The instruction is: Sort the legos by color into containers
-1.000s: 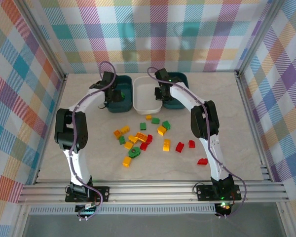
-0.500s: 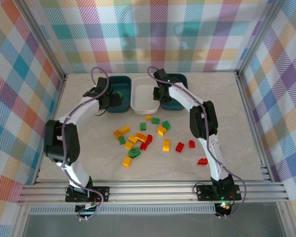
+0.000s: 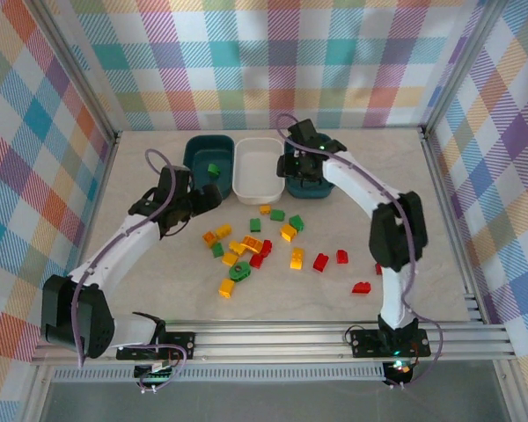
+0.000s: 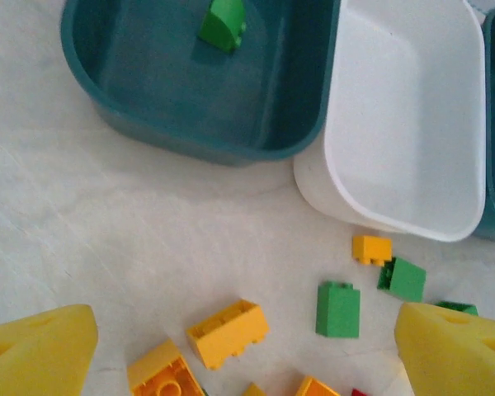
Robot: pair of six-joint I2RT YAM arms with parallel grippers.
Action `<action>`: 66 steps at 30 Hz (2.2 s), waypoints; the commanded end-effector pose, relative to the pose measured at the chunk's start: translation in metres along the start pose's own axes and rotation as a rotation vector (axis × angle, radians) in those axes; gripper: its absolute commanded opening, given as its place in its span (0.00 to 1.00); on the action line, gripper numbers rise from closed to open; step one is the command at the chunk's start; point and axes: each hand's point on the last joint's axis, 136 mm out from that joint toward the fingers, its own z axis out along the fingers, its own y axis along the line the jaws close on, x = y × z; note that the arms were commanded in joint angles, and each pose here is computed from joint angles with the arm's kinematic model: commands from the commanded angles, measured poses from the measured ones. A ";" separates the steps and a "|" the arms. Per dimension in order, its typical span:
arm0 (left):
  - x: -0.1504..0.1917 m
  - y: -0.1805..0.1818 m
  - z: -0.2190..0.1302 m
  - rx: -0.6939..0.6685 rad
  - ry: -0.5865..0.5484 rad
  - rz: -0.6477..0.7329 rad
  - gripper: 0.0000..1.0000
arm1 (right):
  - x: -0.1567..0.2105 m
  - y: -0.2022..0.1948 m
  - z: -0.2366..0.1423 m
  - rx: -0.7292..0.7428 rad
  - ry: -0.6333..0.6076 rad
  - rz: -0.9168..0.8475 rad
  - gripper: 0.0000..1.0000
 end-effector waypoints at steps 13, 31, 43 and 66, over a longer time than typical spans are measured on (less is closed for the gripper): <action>0.089 -0.011 -0.014 0.024 0.071 0.068 0.89 | 0.207 -0.017 -0.023 0.094 0.262 -0.157 0.57; 0.094 0.008 -0.040 -0.004 0.026 0.066 0.89 | 0.234 -0.023 -0.014 0.242 0.214 -0.190 0.50; 0.095 0.004 -0.034 -0.005 0.047 0.088 0.90 | 0.256 -0.020 0.007 0.232 0.285 -0.136 0.46; 0.115 -0.002 -0.012 0.004 0.156 0.058 0.90 | 0.043 0.034 0.016 -0.015 -0.179 -0.147 0.15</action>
